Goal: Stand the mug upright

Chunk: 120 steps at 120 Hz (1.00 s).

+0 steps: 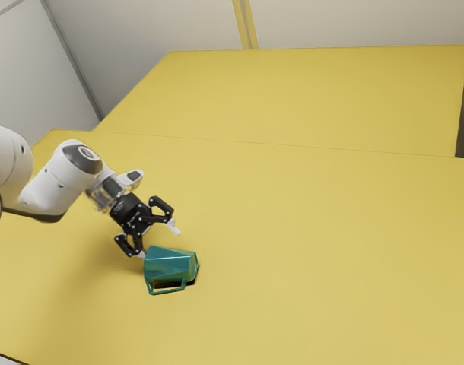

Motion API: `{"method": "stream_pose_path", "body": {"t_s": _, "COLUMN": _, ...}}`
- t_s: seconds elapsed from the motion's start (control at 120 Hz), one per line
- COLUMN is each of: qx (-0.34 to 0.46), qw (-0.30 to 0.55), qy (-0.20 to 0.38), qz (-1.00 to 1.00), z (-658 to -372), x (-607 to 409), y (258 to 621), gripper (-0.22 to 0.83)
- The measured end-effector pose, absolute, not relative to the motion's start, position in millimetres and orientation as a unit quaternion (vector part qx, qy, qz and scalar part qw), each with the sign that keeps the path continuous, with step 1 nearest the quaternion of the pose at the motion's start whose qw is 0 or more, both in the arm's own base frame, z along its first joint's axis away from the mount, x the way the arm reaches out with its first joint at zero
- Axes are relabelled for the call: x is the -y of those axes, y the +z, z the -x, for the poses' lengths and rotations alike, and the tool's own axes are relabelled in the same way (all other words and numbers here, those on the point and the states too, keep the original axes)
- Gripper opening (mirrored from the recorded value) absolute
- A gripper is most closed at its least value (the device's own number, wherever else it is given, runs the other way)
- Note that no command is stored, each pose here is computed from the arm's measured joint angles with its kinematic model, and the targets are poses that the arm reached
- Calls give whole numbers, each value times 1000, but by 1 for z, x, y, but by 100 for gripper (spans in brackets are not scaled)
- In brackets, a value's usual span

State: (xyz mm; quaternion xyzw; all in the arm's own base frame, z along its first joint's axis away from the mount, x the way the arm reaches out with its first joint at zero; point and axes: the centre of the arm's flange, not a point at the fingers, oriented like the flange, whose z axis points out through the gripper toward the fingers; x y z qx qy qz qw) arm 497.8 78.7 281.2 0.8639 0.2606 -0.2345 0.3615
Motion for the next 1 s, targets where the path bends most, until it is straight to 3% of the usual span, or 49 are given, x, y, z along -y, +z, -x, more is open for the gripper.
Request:
{"method": "stream_pose_path", "body": {"t_s": 0.058, "qx": -258, "qw": 365, "qy": -235, "qz": -863, "z": -500, "x": -71, "y": 280, "gripper": 53}}
{"method": "stream_pose_path", "body": {"t_s": 0.225, "qx": -259, "qw": 369, "qy": -231, "qz": -862, "z": -505, "x": -68, "y": 280, "gripper": 12}}
{"method": "stream_pose_path", "body": {"t_s": 0.383, "qx": -251, "qw": 368, "qy": -223, "qz": -867, "z": -514, "x": -62, "y": 288, "gripper": -5}}
{"method": "stream_pose_path", "body": {"t_s": 0.6, "qx": -245, "qw": 363, "qy": -217, "qz": -872, "z": -521, "x": -50, "y": 295, "gripper": -13}}
{"method": "stream_pose_path", "body": {"t_s": 0.717, "qx": -220, "qw": 349, "qy": -198, "qz": -889, "z": -525, "x": -33, "y": 323, "gripper": -15}}
{"method": "stream_pose_path", "body": {"t_s": 0.842, "qx": -166, "qw": 287, "qy": -158, "qz": -930, "z": -530, "x": -10, "y": 369, "gripper": -15}}
{"method": "stream_pose_path", "body": {"t_s": 1.0, "qx": -129, "qw": 176, "qy": -95, "qz": -971, "z": -546, "x": -19, "y": 393, "gripper": -16}}
